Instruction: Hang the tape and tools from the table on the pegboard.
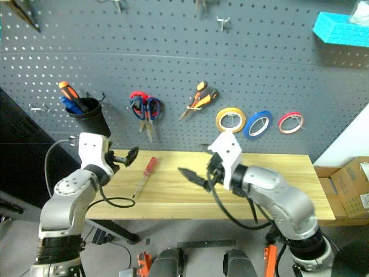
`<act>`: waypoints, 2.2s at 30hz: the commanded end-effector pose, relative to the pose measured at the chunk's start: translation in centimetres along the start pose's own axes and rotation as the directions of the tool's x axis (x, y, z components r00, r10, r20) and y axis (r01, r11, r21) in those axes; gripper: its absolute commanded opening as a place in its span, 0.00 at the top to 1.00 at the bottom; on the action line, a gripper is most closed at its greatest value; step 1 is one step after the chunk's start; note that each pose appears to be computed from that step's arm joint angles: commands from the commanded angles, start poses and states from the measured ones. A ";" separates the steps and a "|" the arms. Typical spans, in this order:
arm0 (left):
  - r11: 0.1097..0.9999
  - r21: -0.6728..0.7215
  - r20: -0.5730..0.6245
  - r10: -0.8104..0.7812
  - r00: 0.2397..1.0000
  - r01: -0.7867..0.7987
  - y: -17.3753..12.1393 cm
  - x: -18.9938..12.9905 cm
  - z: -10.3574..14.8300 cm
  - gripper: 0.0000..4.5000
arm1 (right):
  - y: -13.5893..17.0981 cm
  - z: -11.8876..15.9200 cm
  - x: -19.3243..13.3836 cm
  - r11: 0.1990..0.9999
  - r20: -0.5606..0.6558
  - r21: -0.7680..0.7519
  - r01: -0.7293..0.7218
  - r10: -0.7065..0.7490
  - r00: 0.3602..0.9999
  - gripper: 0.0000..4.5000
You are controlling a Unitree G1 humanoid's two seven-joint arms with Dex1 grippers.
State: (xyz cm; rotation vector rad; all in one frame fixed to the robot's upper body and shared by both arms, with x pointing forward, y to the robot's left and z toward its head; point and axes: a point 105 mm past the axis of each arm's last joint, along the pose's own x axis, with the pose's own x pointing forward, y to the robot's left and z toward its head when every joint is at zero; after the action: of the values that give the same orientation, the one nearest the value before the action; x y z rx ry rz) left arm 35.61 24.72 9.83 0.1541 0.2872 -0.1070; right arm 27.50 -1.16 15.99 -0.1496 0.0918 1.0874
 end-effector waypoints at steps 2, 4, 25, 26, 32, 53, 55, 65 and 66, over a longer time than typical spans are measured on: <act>1.000 0.018 -0.116 0.001 0.993 0.001 0.4 2.7 -1.1 0.00 | -0.4 -1.2 1.9 0.996 -0.048 -0.067 -0.059 0.056 0.997 0.00; 1.000 0.013 -0.153 0.001 0.988 0.001 1.0 4.0 -1.4 0.00 | -1.1 -1.9 2.7 0.994 -0.073 -0.081 -0.073 0.067 0.995 0.00; 0.986 0.072 -0.337 -0.120 0.934 0.153 0.2 7.4 -3.6 0.35 | -1.9 -1.7 4.4 0.994 -0.100 -0.106 -0.013 0.002 0.995 0.00; 0.986 0.072 -0.333 -0.121 0.935 0.153 0.3 7.4 -3.4 0.42 | -1.8 -1.7 4.4 0.994 -0.100 -0.106 -0.013 0.002 0.995 0.00; 0.989 0.032 -0.329 -0.124 0.936 0.142 1.1 6.9 -3.5 0.81 | -2.3 -1.4 3.4 0.994 -0.091 -0.112 0.002 -0.012 0.996 0.00; 0.969 -0.007 0.685 0.184 0.705 -0.246 0.2 -9.8 20.0 0.81 | -0.4 9.0 -2.2 0.990 0.438 0.123 -0.075 0.013 0.899 0.00; 0.955 -0.033 0.726 0.224 0.650 -0.293 1.6 -10.1 22.2 0.81 | -0.7 9.9 -1.7 0.988 0.470 0.132 -0.082 0.011 0.883 0.00; 0.955 -0.015 0.785 0.194 0.588 -0.295 6.5 -5.9 27.2 0.81 | -3.9 11.5 3.0 0.995 0.491 0.087 0.054 -0.091 0.867 0.00; 0.956 -0.015 0.786 0.193 0.587 -0.295 7.0 -5.5 27.4 0.81 | -4.1 11.6 3.1 0.994 0.498 0.088 0.070 -0.104 0.861 0.00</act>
State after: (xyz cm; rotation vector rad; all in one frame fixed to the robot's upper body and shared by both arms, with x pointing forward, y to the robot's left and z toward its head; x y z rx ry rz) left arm 39.17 27.26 36.07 0.2232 -0.5499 0.1003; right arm 32.42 1.98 25.87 0.2102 -0.2654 1.0347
